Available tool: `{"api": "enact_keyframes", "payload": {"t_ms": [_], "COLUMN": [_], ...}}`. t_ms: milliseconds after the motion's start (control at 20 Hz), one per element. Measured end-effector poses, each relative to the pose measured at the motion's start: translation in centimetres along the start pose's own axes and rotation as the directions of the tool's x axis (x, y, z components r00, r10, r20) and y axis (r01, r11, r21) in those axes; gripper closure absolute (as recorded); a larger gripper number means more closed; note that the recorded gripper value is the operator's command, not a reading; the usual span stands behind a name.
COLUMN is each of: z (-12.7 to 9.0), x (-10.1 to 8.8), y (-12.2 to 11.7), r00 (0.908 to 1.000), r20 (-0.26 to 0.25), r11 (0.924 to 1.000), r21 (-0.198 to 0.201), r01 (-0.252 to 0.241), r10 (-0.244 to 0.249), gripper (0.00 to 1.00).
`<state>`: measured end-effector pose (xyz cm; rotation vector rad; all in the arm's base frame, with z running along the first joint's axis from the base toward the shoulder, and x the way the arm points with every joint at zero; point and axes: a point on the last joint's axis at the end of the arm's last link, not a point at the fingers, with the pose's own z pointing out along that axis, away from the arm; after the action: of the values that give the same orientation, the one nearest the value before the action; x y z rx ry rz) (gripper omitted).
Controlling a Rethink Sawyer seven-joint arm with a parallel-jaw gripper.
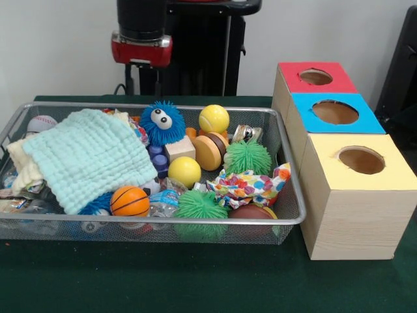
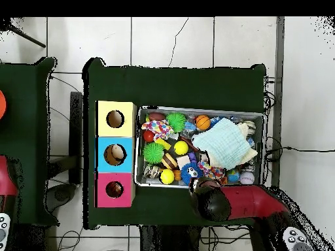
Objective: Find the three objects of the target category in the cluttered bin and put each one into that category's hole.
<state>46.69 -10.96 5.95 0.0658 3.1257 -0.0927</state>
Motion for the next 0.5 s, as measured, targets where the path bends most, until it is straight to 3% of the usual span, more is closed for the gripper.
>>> {"api": "enact_keyframes", "payload": {"t_ms": [300, 500], "z": [1.8, 3.2], "x": [2.0, 3.1], "y": [4.1, 5.2], "r00": [0.9965, 0.9954], "r20": [-0.038, -0.038], "r11": [0.9973, 0.9961], "r21": [-0.002, -0.012], "r01": [0.074, 0.088], "r10": [-0.074, -0.088], "gripper": [0.00, 0.00]}}
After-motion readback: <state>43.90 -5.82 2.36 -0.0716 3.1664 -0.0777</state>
